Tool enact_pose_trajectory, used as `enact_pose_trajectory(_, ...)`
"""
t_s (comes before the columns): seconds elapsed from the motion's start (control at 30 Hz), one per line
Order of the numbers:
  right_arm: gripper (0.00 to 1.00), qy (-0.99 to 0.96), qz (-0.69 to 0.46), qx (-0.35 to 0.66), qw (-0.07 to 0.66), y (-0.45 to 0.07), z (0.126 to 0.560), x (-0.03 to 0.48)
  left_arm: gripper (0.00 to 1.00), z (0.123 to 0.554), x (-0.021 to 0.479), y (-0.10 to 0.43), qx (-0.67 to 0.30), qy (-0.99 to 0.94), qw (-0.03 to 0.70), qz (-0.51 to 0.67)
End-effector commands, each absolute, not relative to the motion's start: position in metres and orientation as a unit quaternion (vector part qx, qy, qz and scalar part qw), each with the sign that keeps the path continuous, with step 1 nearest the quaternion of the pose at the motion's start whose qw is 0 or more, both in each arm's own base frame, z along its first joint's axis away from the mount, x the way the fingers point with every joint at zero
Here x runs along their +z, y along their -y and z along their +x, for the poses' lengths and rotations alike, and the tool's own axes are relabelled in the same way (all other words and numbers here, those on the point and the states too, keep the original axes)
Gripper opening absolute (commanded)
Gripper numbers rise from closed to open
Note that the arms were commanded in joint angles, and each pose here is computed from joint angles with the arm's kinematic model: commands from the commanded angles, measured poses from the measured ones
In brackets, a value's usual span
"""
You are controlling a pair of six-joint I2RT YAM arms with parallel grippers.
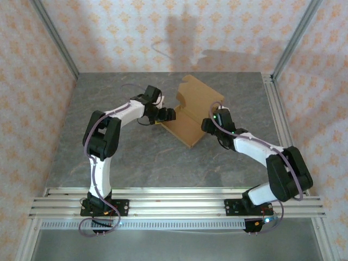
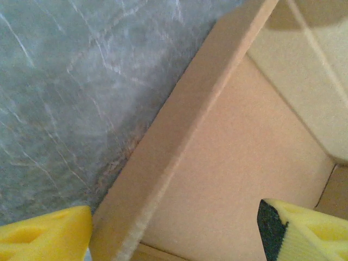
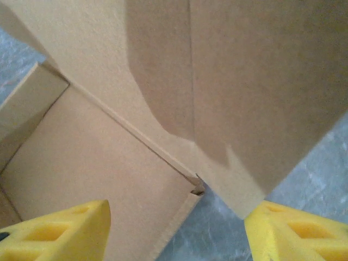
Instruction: Fold the paper box
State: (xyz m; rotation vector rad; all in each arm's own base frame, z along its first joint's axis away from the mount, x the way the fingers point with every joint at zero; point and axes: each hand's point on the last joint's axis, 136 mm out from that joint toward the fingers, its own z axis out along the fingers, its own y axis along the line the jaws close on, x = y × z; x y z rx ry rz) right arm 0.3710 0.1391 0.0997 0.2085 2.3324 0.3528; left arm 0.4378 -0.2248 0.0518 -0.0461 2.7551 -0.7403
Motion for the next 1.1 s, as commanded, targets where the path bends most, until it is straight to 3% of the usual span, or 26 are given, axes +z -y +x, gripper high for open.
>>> enact_pose_trajectory(0.0, 0.66, -0.903, 0.065, 0.147, 0.399, -0.142, 0.397, 0.117, 0.8, 0.432, 0.071, 0.245, -0.291, -0.941, 0.17, -0.012)
enact_pose_trajectory(0.37, 0.66, -0.894, 0.03, 0.181, 0.409, -0.153, 0.456, 0.13, 0.82, 0.405, 0.089, 0.264, -0.31, -0.928, 0.205, -0.033)
enact_pose_trajectory(0.6, 0.77, -0.886, -0.016, 0.156, 0.436, -0.127, 0.44, 0.157, 1.0, 0.405, 0.117, 0.219, -0.18, -0.946, 0.27, 0.012)
enact_pose_trajectory(0.7, 0.82, -0.882, -0.026, 0.166, 0.441, -0.114, 0.431, 0.17, 1.0, 0.409, 0.139, 0.21, -0.146, -0.94, 0.303, 0.056)
enact_pose_trajectory(0.87, 0.83, -0.875, -0.096, 0.191, 0.434, -0.114, 0.428, 0.191, 1.0, 0.422, 0.163, 0.199, -0.108, -0.93, 0.332, 0.112)
enact_pose_trajectory(1.07, 0.79, -0.881, -0.18, 0.2, 0.39, -0.106, 0.44, 0.202, 1.0, 0.432, 0.174, 0.199, -0.155, -0.927, 0.317, 0.127)
